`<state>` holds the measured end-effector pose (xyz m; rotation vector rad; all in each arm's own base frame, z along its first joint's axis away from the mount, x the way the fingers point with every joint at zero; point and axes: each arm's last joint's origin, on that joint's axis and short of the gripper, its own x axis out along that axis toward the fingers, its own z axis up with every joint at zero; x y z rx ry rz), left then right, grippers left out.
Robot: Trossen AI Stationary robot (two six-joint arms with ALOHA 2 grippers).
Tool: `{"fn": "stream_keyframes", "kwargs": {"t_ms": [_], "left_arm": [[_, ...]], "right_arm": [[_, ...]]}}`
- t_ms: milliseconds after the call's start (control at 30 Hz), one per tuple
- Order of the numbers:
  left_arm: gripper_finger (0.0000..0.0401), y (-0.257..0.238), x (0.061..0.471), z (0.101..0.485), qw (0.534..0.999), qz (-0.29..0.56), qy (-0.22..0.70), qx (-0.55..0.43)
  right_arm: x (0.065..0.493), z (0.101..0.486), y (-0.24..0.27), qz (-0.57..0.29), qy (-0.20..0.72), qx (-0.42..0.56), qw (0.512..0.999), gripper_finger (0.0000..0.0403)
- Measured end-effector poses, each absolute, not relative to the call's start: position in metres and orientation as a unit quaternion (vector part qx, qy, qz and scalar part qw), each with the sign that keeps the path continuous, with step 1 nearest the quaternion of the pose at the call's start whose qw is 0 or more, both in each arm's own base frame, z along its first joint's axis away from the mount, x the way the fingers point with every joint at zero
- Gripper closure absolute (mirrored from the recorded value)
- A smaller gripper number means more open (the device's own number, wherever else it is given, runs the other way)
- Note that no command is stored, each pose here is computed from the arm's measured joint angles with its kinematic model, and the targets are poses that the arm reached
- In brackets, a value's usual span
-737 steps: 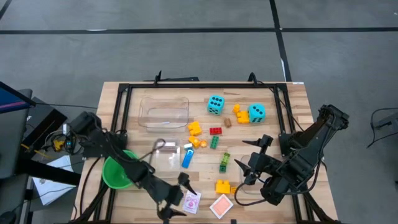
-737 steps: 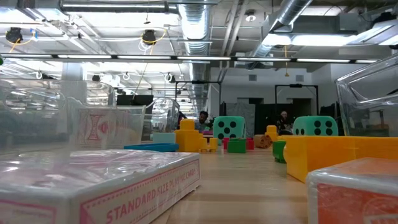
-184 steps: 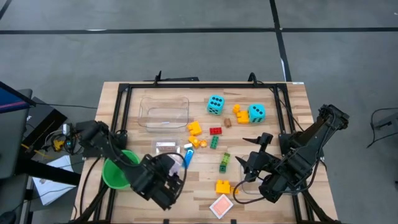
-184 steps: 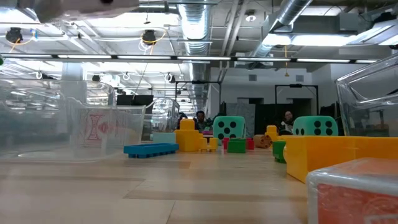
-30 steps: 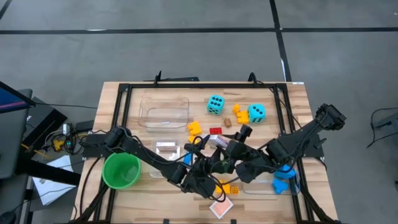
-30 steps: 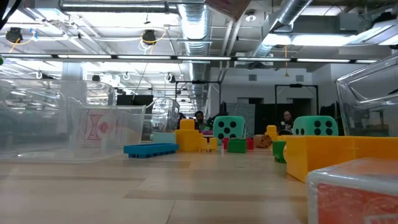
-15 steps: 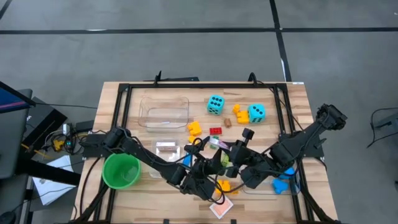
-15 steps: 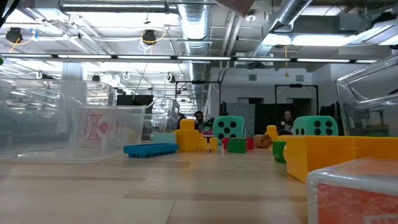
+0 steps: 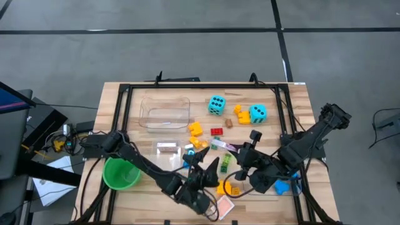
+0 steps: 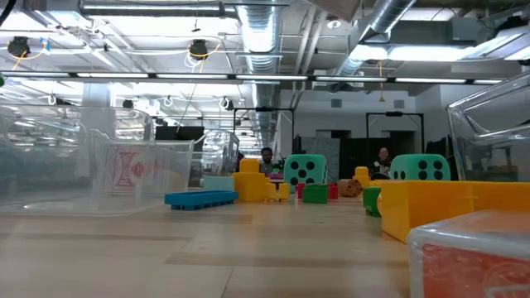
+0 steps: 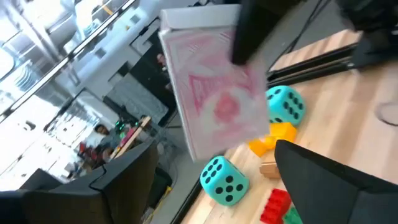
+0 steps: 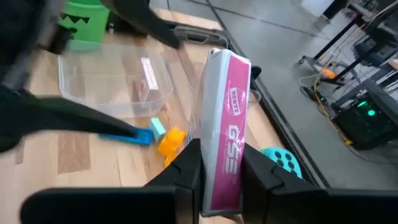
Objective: Pick & Place Toys
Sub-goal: Put the pink playing card box into the bottom left transparent bin
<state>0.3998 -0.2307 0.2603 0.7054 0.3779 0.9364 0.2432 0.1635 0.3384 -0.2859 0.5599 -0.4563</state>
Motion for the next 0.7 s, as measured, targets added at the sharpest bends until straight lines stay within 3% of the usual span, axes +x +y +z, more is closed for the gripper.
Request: {"fn": "stream_keyframes", "kwargs": {"t_ms": [167, 333, 433, 700], "left_arm": [[0.0096, -0.248, 0.382, 0.276, 0.856, 0.383, 0.162, 0.306], [0.0116, -0.254, 0.37, 0.303, 0.938, 0.23, 0.155, 0.21], [0.0131, -0.245, 0.366, 0.319, 0.962, 0.16, 0.161, 0.152], [0.017, -0.224, 0.373, 0.325, 0.963, 0.164, 0.171, 0.124]], "right_arm": [[0.23, 0.339, 0.172, -0.19, 0.289, -0.139, 0.928, 0.0345], [0.224, 0.34, 0.185, -0.134, 0.296, -0.146, 0.934, 0.0345], [0.223, 0.342, 0.194, -0.102, 0.288, -0.152, 0.94, 0.0345], [0.219, 0.346, 0.207, -0.048, 0.277, -0.162, 0.946, 0.0345]]}}
